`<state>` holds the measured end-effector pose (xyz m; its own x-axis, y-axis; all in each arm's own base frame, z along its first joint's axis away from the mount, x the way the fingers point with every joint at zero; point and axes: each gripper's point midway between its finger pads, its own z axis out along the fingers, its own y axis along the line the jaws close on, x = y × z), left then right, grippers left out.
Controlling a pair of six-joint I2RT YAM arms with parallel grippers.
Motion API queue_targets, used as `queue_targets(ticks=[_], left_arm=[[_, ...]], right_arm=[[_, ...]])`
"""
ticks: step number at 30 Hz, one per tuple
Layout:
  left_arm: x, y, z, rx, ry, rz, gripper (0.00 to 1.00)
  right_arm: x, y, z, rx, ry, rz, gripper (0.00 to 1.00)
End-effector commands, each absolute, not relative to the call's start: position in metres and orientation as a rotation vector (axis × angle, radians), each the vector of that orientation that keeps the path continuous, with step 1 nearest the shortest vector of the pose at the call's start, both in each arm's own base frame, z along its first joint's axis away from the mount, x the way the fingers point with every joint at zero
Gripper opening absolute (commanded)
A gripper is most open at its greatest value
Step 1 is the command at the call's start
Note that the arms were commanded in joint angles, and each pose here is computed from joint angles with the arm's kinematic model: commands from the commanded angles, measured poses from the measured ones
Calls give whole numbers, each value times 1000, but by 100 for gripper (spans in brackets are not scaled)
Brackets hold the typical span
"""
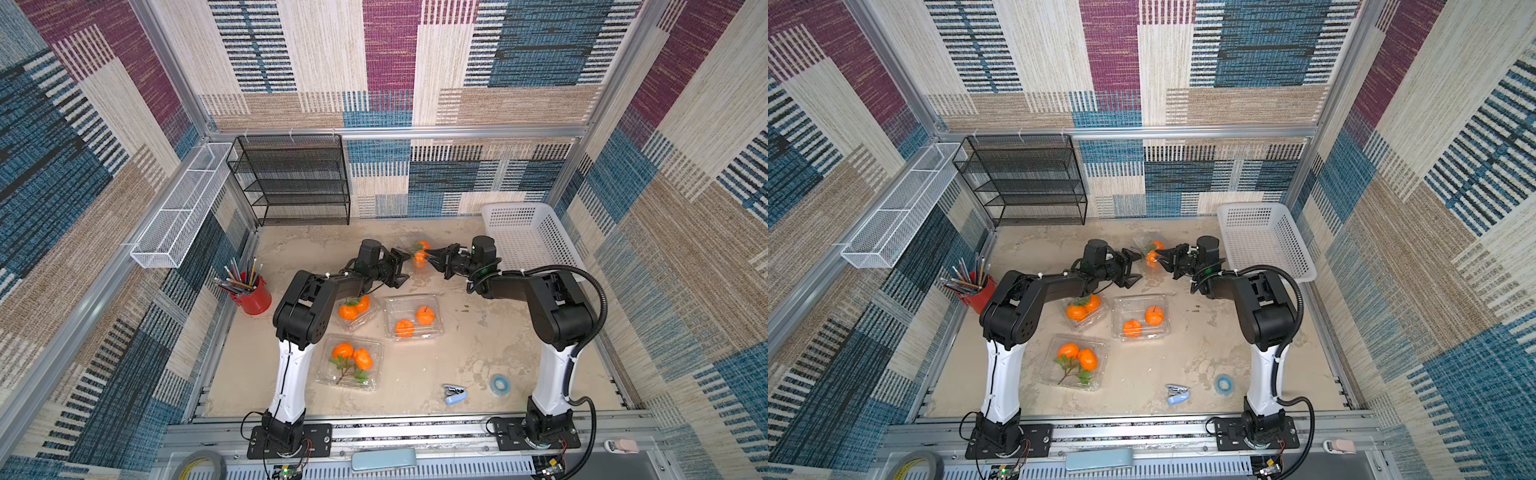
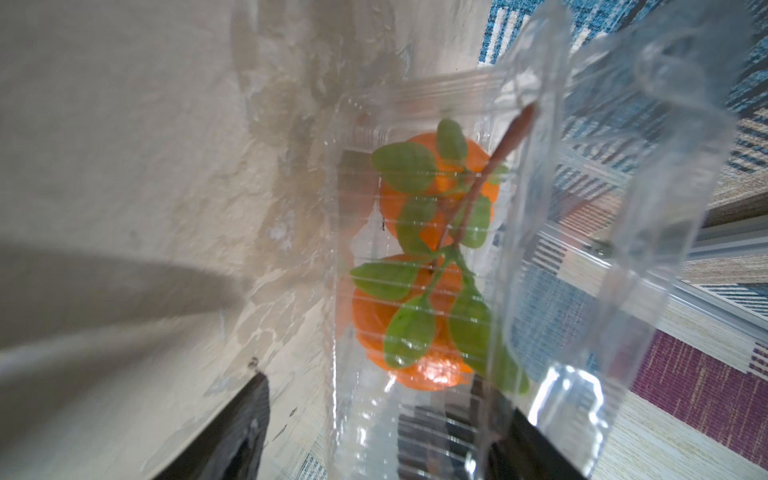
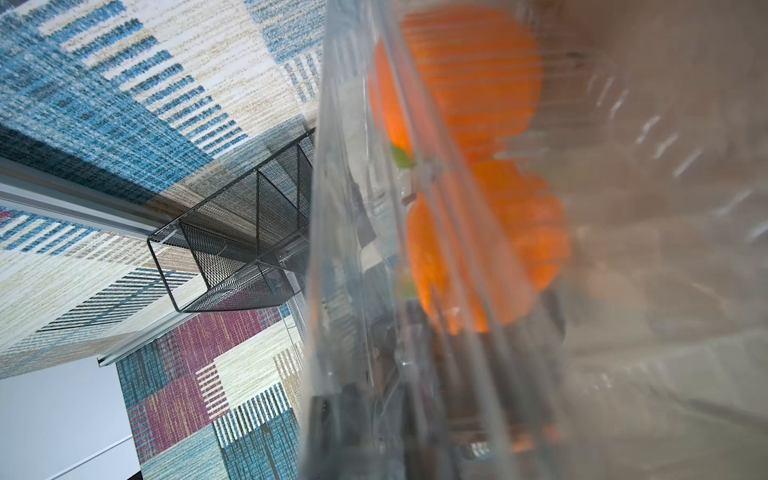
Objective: Take oranges out of containers
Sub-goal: Open the packing box at the center of the board.
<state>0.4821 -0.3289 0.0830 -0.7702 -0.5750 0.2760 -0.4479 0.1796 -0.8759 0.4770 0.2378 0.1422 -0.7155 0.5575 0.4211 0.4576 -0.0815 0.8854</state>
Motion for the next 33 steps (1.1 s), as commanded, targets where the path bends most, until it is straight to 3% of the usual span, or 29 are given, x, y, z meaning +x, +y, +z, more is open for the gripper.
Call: queue_targets(ticks=[1, 33], left_arm=[[471, -339, 82, -972, 2381, -1685, 77], [451, -348, 61, -981, 2495, -1618, 75]], right_arm=[[472, 251, 157, 1053, 2074, 2023, 25], [473, 254, 181, 1076, 1834, 2167, 38]])
